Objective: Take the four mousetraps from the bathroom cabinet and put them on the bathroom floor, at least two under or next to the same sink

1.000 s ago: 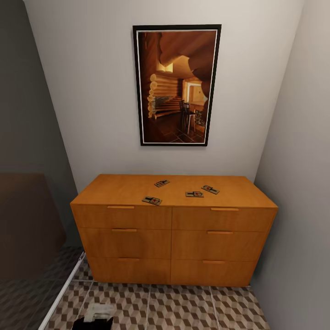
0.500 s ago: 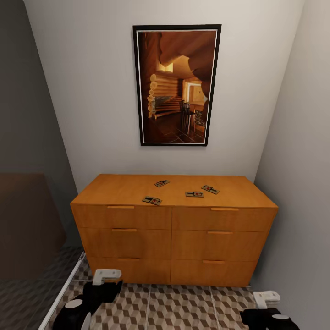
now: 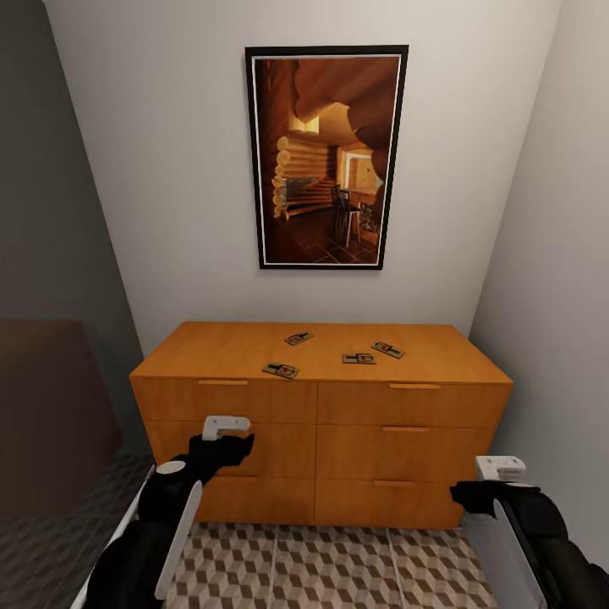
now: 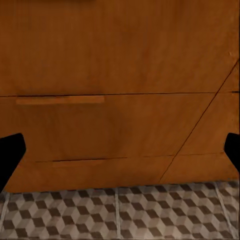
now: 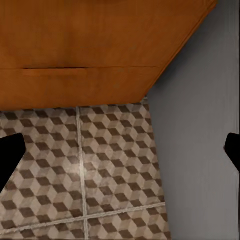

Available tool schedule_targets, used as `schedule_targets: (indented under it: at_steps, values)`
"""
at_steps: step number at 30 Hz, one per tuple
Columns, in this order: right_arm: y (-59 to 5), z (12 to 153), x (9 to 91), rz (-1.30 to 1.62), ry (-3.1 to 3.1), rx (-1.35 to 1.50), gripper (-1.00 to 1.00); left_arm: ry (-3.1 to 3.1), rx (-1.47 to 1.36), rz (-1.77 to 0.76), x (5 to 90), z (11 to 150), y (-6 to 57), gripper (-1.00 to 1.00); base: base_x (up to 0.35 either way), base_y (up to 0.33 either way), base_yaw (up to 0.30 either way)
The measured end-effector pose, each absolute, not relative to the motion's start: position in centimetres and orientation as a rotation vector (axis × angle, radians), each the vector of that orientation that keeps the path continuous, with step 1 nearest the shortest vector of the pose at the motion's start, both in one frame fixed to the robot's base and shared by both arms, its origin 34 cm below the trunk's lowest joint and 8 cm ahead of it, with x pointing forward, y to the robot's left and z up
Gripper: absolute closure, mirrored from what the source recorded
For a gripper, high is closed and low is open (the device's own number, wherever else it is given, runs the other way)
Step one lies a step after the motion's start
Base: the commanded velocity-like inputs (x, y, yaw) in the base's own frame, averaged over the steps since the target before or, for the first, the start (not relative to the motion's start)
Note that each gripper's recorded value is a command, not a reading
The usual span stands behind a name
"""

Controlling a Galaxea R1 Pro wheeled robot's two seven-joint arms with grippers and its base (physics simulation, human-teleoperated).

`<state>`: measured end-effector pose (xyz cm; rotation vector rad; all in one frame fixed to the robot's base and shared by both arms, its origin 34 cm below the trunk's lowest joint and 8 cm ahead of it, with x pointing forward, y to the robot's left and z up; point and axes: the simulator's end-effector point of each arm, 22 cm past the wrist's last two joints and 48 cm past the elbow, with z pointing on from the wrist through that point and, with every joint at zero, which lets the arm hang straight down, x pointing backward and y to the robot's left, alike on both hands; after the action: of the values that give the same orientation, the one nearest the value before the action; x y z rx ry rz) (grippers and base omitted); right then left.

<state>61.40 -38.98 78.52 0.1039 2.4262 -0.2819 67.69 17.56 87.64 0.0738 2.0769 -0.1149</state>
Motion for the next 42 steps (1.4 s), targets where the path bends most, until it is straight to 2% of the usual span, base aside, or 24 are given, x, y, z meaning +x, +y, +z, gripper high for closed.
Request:
schedule_targets:
  at_steps: [9,26,42]
  values:
    - [-39.6,85.2,66.4,-0.266,2.356,0.157,-1.0,1.934,0.138,-0.158,72.7,97.9,13.6,-1.0,0.0,0.0,0.0]
    - [-39.6,104.4,75.9,-0.219,2.017,0.189,-1.0,1.78,0.191,-0.145,77.7,114.2,12.1,-1.0,0.0,0.0,0.0]
    - [-38.9,119.0,79.5,-0.169,1.8,0.199,-1.0,1.861,0.222,-0.093,81.7,117.1,11.9,-1.0,0.0,0.0,0.0]
